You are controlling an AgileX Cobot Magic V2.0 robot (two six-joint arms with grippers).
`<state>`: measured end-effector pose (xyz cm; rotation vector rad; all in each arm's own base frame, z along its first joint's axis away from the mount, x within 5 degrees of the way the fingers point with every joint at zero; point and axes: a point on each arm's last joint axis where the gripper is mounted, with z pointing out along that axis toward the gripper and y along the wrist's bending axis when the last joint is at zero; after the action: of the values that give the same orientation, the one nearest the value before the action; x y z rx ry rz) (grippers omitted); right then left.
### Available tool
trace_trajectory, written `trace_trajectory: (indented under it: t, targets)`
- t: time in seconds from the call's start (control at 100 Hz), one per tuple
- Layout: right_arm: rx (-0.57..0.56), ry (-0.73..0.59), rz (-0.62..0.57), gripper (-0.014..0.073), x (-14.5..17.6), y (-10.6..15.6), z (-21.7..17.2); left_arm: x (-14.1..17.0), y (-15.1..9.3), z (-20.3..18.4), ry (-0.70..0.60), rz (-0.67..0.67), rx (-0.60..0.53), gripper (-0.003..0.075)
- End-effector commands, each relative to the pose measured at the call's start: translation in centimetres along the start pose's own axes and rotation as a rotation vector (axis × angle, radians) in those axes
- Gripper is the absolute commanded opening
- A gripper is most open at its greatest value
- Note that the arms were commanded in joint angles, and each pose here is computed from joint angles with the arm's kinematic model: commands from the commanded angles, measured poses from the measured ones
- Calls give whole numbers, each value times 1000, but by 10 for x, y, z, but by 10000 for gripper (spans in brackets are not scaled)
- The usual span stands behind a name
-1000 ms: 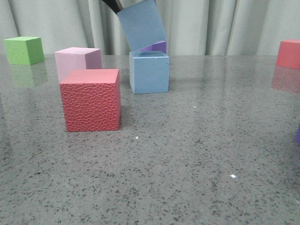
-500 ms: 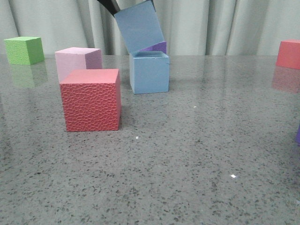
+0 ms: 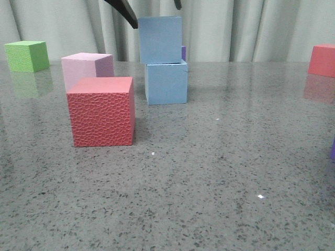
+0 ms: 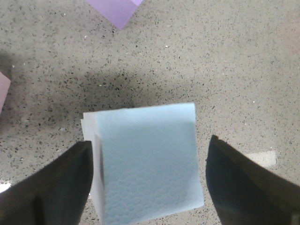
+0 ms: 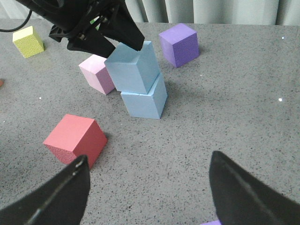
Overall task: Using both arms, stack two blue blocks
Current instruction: 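Lower the blue cube onto the other and open the left gripper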
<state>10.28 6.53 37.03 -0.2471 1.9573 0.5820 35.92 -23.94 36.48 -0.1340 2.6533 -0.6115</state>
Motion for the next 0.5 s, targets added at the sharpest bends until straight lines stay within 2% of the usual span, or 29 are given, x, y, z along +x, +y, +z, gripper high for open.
trace_trajectory:
  t: [0.0, 0.21, 0.38, 0.49]
  targets:
    - [-26, -104, -16, 537, -14, 4, -5, -3, -14, -33, -91, 14, 99, 489]
    - [-23, -104, -21, 537, -14, 4, -5, -6, -16, -40, -116, 27, 100, 482]
    - [-9, -109, -44, 537, -15, 3, -6, -4, -12, -52, -125, 115, 57, 482]
    - [-5, -111, -53, 537, -15, 2, -6, -5, -9, -71, -184, 149, 17, 482]
